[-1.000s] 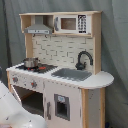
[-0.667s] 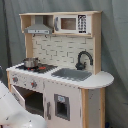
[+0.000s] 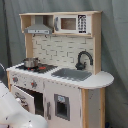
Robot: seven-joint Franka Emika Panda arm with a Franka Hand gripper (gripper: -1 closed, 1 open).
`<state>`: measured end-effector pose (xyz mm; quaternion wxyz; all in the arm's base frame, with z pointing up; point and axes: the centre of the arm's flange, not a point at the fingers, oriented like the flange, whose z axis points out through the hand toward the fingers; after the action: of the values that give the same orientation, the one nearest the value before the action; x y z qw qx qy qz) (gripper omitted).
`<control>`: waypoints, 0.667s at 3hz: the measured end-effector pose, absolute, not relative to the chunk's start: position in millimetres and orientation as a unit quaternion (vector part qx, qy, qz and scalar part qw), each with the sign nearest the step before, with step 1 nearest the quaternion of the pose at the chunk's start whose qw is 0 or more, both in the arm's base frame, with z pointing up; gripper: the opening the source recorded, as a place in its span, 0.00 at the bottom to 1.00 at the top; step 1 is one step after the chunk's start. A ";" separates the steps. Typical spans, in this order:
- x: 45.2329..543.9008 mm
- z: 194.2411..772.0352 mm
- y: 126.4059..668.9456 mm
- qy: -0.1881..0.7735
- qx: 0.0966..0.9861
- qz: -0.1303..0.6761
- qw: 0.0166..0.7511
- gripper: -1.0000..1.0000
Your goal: Play with the kitchen
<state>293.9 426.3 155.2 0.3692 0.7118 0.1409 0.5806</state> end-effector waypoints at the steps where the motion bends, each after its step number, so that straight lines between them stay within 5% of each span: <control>1: 322.3 156.7 413.3 0.146 0.714 0.580 0.365 1.00; 2: 347.1 166.6 403.2 0.150 0.718 0.578 0.357 1.00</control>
<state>347.1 403.2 166.6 0.3574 0.7178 0.1500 0.5783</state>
